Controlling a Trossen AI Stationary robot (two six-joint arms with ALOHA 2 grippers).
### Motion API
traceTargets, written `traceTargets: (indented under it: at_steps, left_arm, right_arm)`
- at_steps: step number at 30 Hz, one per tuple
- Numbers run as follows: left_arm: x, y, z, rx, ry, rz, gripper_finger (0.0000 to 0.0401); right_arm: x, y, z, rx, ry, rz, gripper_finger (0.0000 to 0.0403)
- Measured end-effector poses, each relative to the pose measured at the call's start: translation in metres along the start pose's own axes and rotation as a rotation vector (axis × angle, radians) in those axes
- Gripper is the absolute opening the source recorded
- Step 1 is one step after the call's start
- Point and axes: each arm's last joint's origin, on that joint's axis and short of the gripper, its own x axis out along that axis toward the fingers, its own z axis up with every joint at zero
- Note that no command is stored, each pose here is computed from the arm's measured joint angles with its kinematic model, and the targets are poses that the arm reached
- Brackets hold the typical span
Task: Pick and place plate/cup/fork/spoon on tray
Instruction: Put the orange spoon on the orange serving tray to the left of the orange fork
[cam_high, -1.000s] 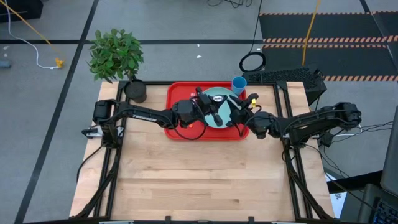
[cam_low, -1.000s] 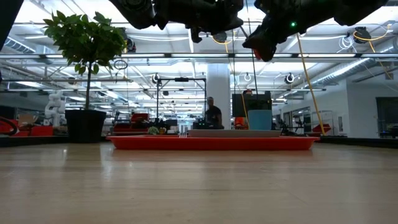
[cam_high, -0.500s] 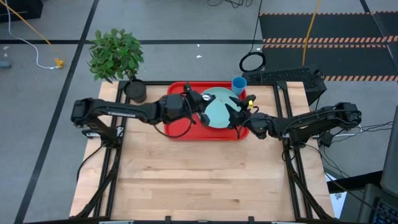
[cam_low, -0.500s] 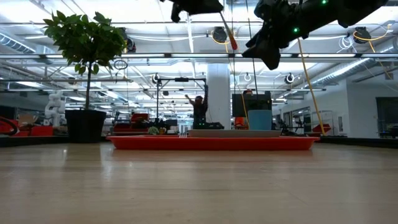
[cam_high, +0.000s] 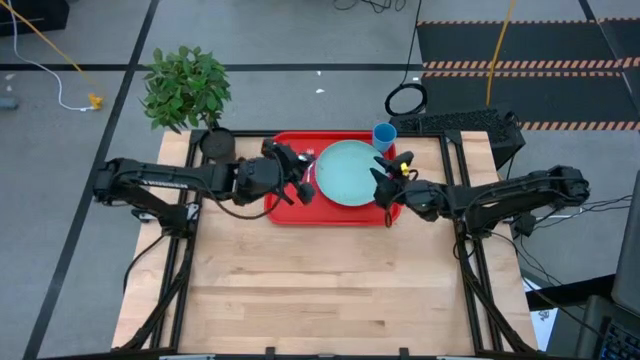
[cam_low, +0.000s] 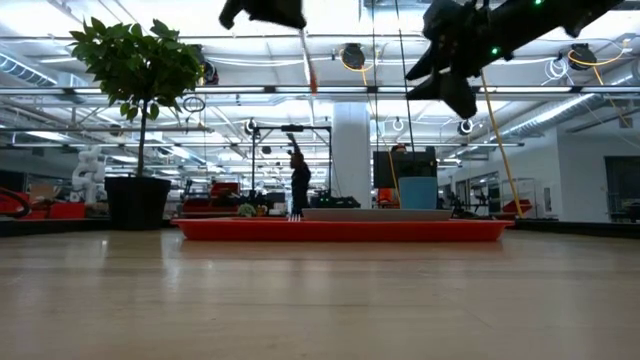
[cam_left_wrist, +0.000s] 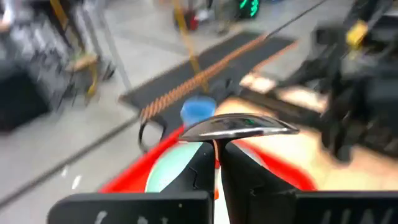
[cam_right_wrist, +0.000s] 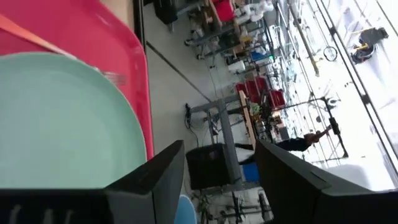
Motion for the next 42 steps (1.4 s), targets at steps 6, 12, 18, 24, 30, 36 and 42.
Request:
traceTargets:
  at_steps: [6, 12, 18, 24, 30, 36, 42]
  left_arm:
    - [-0.001, -0.015, -0.024, -0.100, 0.111, 0.070, 0.0008]
    - [0.003, -0.023, -0.035, -0.175, 0.148, 0.085, 0.0008]
    - [0.011, -0.008, -0.026, -0.198, 0.149, 0.138, 0.0008]
    - [0.014, 0.022, 0.001, -0.228, 0.215, 0.227, 0.0008]
    - [0.020, 0.052, 0.000, -0.297, 0.335, 0.316, 0.0008]
    - [0.051, 0.072, -0.024, -0.423, 0.593, 0.307, 0.0008]
    - [0.102, 0.084, -0.057, -0.518, 0.766, 0.272, 0.0008]
  right_arm:
    - [-0.022, -0.017, -0.009, 0.046, -0.132, 0.110, 0.0192]
    - [-0.042, -0.034, -0.023, 0.143, -0.217, 0.170, 0.0192]
    - [-0.050, -0.046, -0.026, 0.228, -0.251, 0.130, 0.0192]
    - [-0.050, -0.049, -0.024, 0.263, -0.274, 0.103, 0.0192]
    - [-0.049, -0.050, -0.022, 0.275, -0.285, 0.088, 0.0192]
    - [-0.049, -0.055, -0.020, 0.320, -0.311, 0.055, 0.0191]
    - [-0.050, -0.058, -0.018, 0.342, -0.325, 0.036, 0.0191]
